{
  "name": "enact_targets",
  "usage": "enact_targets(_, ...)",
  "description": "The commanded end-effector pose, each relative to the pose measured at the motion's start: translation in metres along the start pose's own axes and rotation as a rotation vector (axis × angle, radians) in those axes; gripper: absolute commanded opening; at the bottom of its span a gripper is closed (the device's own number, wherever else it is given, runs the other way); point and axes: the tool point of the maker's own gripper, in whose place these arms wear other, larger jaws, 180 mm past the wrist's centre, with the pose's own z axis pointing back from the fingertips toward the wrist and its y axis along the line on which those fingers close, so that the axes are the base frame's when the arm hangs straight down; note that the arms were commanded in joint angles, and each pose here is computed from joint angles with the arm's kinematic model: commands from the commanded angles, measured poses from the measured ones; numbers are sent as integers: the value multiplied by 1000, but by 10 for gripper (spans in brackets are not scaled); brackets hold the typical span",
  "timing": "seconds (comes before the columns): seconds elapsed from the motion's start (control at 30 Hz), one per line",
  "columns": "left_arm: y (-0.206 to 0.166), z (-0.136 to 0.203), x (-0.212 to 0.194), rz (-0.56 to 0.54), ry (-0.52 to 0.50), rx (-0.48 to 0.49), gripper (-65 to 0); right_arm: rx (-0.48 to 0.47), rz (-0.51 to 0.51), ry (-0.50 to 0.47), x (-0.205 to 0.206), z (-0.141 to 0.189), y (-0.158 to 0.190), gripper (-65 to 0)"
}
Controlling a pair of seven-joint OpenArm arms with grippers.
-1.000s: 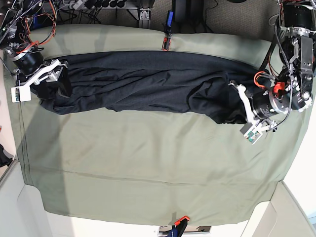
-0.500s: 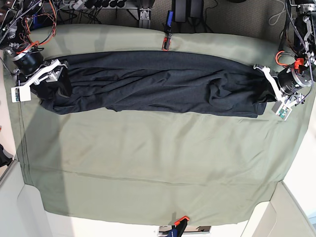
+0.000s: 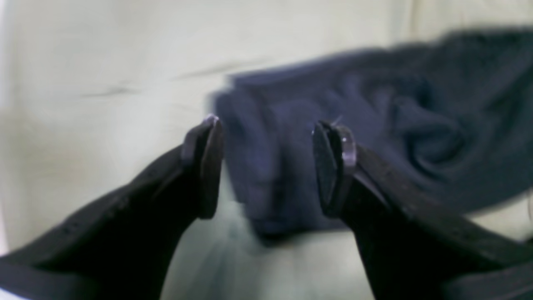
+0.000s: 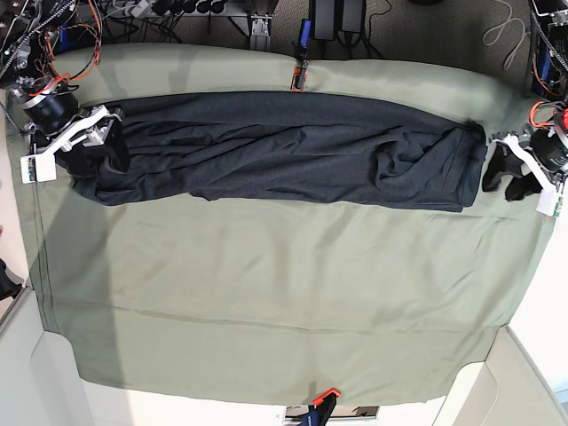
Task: Fold the T-shirt properly
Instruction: 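Grasp the strip's end with the left gripper and straighten it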
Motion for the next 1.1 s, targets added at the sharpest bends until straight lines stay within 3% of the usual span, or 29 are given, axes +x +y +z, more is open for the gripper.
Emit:
enact_targets(0.0, 10, 5, 11, -2, -35, 15, -277, 11, 15, -45, 13, 3, 3, -201)
enact_targets(0.13, 31, -3, -11, 116, -26, -1, -277, 11, 14, -46, 14, 3, 3, -201)
enact_targets(0.37, 55, -38, -55, 489, 9, -53, -277, 10, 15, -44, 13, 3, 3, -201)
enact_targets(0.5, 46, -47, -71, 647, 33, -126, -277, 10, 15, -44, 13, 3, 3, -201)
enact_targets(0.77, -1, -58, -88, 667, 159, -279, -277, 10, 14, -44, 13, 3, 3, -201)
enact_targets(1.07, -42, -68, -119, 526, 356, -345, -289, 10, 15, -45, 13, 3, 3, -201)
